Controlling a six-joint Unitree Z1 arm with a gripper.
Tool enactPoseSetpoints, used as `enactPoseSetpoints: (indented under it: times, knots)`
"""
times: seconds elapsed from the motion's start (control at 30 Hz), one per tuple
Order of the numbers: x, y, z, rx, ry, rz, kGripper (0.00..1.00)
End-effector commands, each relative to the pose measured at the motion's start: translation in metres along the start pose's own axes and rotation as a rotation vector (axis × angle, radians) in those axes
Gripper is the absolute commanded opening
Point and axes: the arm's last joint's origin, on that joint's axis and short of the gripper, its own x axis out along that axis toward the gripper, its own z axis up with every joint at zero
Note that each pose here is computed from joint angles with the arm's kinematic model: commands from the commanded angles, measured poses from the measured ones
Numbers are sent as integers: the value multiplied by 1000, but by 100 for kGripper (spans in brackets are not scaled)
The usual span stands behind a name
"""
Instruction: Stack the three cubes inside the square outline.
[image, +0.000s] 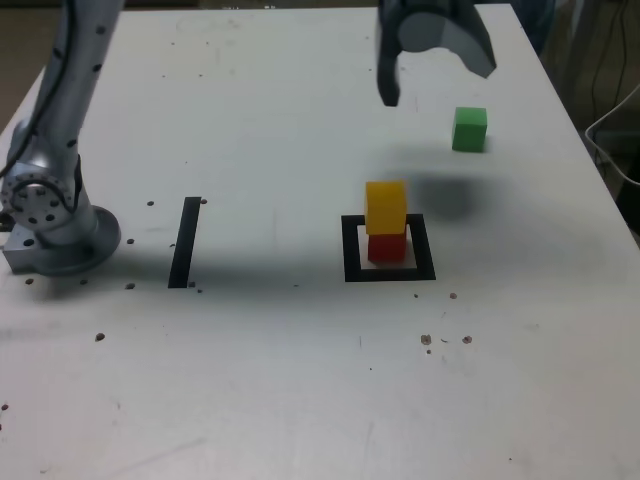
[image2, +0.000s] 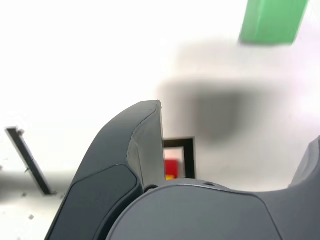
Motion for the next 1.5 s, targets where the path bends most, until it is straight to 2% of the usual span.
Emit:
enactPoseSetpoints:
  times: [0.0,0.33,0.53,0.97,1.1,1.3,1.47]
  knots:
    - [7,6,7,-1,-1,0,99]
    - [45,30,42,0,6,23,98]
    - [66,35,62,7,5,31,92]
    - [86,43,73,2,14,38,84]
    - [91,45,75,-1,19,42,78]
    - [95,48,77,2,6,47,75]
    - [95,50,78,2,-1,53,66]
